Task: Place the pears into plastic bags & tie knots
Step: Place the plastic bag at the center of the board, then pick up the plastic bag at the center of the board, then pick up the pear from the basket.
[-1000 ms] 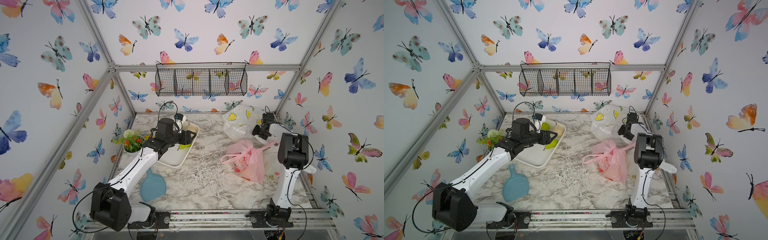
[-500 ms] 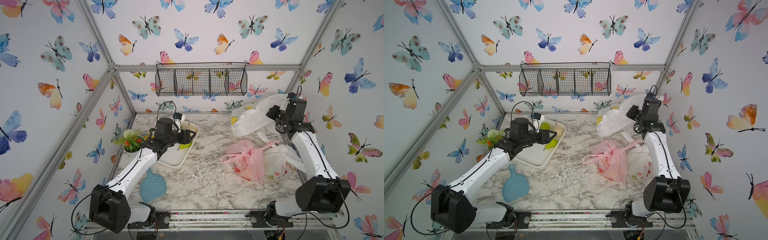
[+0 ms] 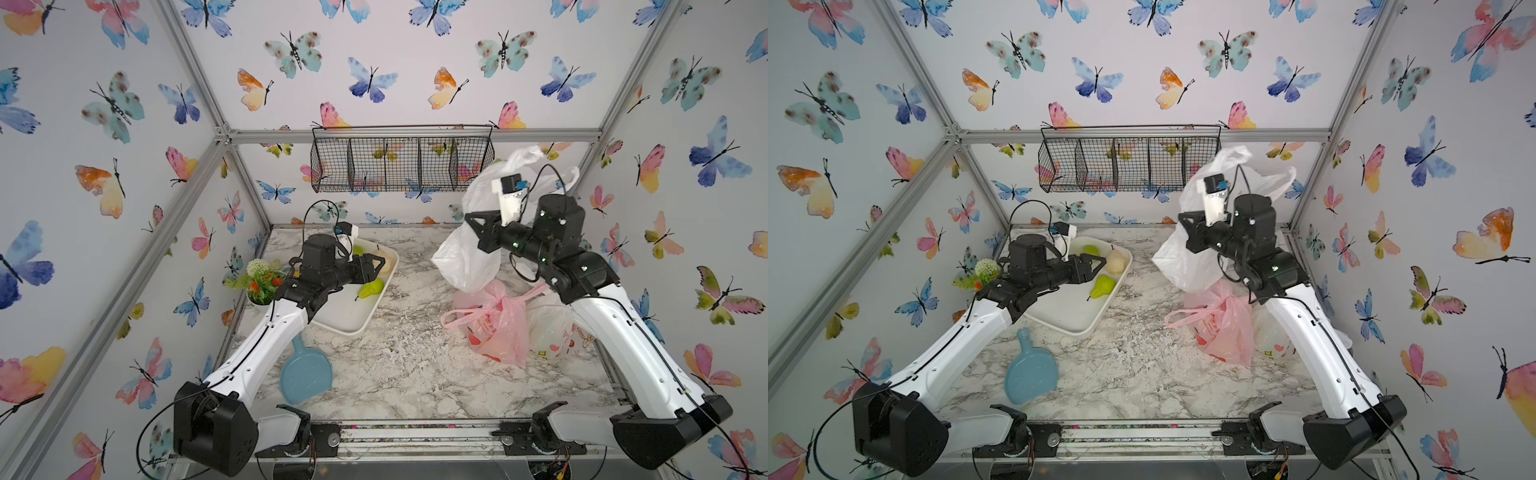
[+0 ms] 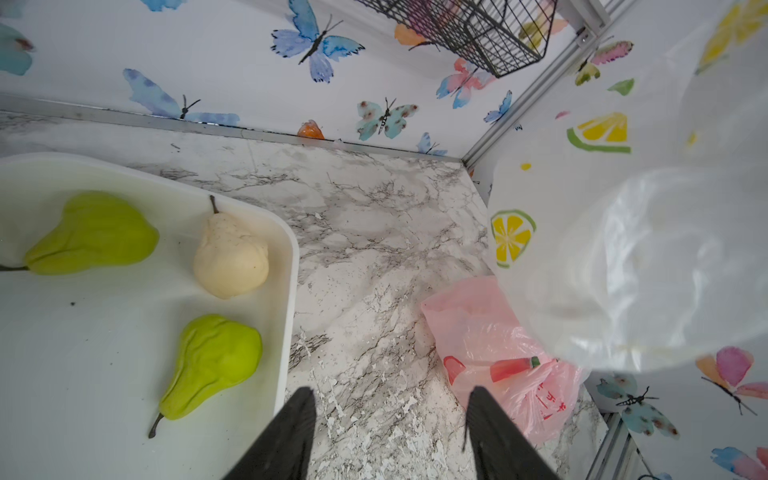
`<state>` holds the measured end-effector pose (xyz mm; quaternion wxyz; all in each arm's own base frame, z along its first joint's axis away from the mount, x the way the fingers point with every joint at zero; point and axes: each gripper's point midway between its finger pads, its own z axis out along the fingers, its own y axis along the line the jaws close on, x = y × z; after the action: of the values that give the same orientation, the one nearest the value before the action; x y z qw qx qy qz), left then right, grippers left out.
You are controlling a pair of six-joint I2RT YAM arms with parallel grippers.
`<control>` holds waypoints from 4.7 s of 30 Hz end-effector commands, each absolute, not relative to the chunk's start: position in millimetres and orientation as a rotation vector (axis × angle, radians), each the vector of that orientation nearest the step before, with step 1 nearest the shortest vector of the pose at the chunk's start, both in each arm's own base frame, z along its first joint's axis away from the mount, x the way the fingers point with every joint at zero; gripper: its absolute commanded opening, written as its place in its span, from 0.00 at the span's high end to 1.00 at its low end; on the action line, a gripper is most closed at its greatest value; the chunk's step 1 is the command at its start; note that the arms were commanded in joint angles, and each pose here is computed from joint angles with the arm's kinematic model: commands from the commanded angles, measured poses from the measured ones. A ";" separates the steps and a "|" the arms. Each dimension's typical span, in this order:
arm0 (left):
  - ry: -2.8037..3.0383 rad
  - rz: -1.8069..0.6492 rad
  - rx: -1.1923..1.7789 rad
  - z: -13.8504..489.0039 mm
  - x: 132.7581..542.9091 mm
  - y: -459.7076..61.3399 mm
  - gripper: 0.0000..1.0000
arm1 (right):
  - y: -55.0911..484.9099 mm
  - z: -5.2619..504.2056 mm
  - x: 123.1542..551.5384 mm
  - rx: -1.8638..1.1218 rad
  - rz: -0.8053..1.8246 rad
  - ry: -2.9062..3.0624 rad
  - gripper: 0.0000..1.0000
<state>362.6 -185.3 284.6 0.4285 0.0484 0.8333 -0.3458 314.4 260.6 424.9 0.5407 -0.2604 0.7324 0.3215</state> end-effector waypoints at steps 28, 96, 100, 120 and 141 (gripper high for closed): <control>2.326 -1.140 -0.283 224.0 282.6 -143.2 0.28 | 333.8 208.5 193.5 -0.980 0.960 1.884 0.93; 1.945 -1.083 0.586 323.6 313.2 -232.2 0.46 | 252.2 302.4 351.4 -0.356 0.540 2.317 0.97; 1.936 -1.001 0.343 346.3 341.7 -172.6 0.39 | 255.7 287.7 356.9 -0.347 0.500 2.430 0.97; 2.487 -0.364 0.268 109.6 428.2 -166.5 0.16 | 279.6 270.6 384.1 -0.320 0.583 2.379 0.97; 2.395 -0.409 0.328 149.0 431.0 -175.3 0.59 | 279.4 254.0 386.1 -0.313 0.589 2.404 0.98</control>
<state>433.6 -171.1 83.8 0.2788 0.1211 0.9450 -0.1209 383.5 280.5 261.1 0.3235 -0.1243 0.9113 0.2224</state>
